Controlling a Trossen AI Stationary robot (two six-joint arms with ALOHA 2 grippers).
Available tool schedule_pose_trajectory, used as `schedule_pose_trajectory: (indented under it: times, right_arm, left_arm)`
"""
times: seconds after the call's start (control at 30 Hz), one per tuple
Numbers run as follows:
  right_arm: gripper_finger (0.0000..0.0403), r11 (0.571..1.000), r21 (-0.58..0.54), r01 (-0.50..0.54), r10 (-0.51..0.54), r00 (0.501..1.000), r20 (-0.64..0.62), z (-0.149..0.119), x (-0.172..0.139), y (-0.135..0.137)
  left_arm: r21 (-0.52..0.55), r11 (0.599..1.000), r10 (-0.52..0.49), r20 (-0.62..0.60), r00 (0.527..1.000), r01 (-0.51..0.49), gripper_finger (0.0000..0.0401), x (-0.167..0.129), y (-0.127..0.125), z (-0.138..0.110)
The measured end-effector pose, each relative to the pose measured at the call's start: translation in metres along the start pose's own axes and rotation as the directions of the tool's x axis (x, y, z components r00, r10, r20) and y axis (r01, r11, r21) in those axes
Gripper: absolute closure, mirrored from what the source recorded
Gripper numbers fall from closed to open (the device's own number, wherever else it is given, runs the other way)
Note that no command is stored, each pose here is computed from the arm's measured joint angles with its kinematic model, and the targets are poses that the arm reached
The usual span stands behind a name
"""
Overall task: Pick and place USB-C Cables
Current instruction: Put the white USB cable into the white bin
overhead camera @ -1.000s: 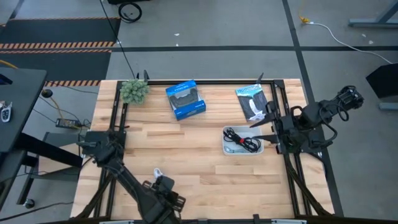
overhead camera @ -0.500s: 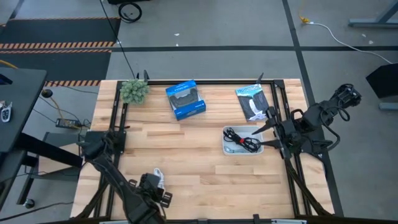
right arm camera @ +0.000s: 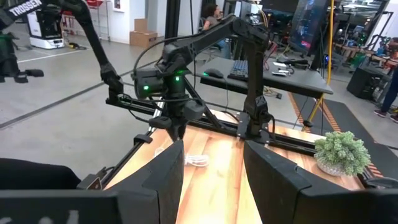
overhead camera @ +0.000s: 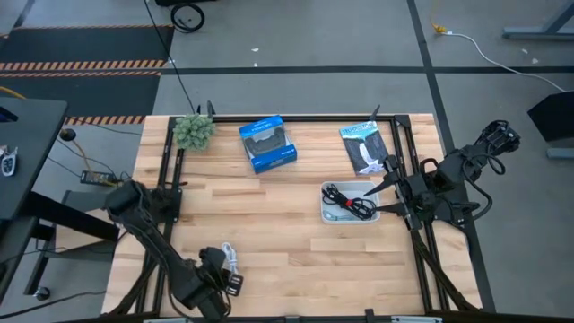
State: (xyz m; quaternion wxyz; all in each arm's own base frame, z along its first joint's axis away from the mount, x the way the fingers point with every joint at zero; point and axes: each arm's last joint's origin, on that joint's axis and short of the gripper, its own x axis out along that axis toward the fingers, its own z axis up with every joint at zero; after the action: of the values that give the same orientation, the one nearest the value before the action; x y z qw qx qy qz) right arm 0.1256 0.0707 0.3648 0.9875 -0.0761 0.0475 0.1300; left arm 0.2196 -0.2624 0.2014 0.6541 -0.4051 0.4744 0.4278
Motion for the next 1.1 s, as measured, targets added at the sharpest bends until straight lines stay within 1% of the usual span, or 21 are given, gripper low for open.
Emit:
schedule_pose_trajectory:
  times: [0.03, 0.1, 0.2, 0.3, 0.43, 0.53, 0.6, 0.67, 0.77, 0.87, 0.97, 1.1]
  right_arm:
    - [0.0229, 1.000, 0.001, 0.000, 0.000, 1.000, 0.000, 0.000, 0.000, 0.000]
    - [0.0229, 1.000, 0.001, 0.000, 0.000, 1.000, 0.000, 0.000, 0.000, 0.000]
    - [0.0229, 1.000, 0.001, 0.000, 0.000, 1.000, 0.000, 0.000, 0.000, 0.000]
    - [0.0229, 1.000, 0.001, -0.001, 0.001, 1.000, -0.011, -0.001, 0.001, 0.000]
    - [0.0229, 1.000, 0.003, -0.003, 0.003, 0.999, -0.032, -0.003, 0.004, 0.002]
    - [0.0229, 1.000, 0.004, -0.002, 0.002, 0.999, -0.037, -0.004, 0.005, 0.002]
    - [0.0229, 1.000, 0.008, 0.001, -0.001, 0.999, -0.036, -0.003, 0.005, 0.002]
    - [0.0229, 1.000, 0.008, 0.001, -0.001, 0.999, -0.038, -0.004, 0.005, 0.002]
    - [0.0229, 1.000, 0.011, 0.001, -0.001, 0.999, -0.038, -0.004, 0.005, 0.002]
    - [0.0229, 1.000, 0.011, 0.001, 0.000, 0.999, -0.039, -0.004, 0.005, 0.002]
    - [0.0229, 1.000, 0.014, 0.001, 0.000, 0.999, -0.044, -0.004, 0.004, 0.002]
    - [0.0229, 1.000, 0.010, -0.001, 0.001, 0.998, -0.058, -0.006, 0.004, 0.002]
  left_arm:
    - [-0.015, 0.999, -0.040, -0.027, 0.999, 0.040, 0.0275, 0.001, 0.000, 0.000]
    - [-0.038, 0.996, -0.086, -0.054, 0.995, 0.084, 0.0278, 0.005, -0.002, 0.001]
    - [-0.048, 0.996, -0.076, -0.051, 0.996, 0.073, 0.0270, 0.014, -0.004, 0.003]
    - [-0.050, 0.998, -0.047, -0.047, 0.998, 0.045, 0.0238, 0.024, -0.009, 0.007]
    - [-0.026, 1.000, -0.012, -0.029, 0.999, 0.012, 0.0180, 0.036, -0.017, 0.018]
    - [0.003, 1.000, -0.022, -0.024, 0.999, 0.022, 0.0143, 0.042, -0.024, 0.025]
    - [0.010, 1.000, -0.023, -0.024, 0.999, 0.024, 0.0127, 0.045, -0.027, 0.029]
    - [0.003, 1.000, -0.002, -0.024, 1.000, 0.002, 0.0122, 0.048, -0.028, 0.032]
    - [-0.001, 1.000, 0.025, -0.046, 0.999, -0.025, 0.0131, 0.053, -0.029, 0.035]
    - [0.035, 0.998, 0.048, -0.061, 0.997, -0.045, 0.0155, 0.060, -0.031, 0.035]
    - [0.067, 0.996, 0.064, -0.060, 0.996, -0.060, 0.0189, 0.065, -0.031, 0.034]
    - [0.097, 0.993, 0.066, -0.064, 0.996, -0.060, 0.0246, 0.066, -0.032, 0.035]
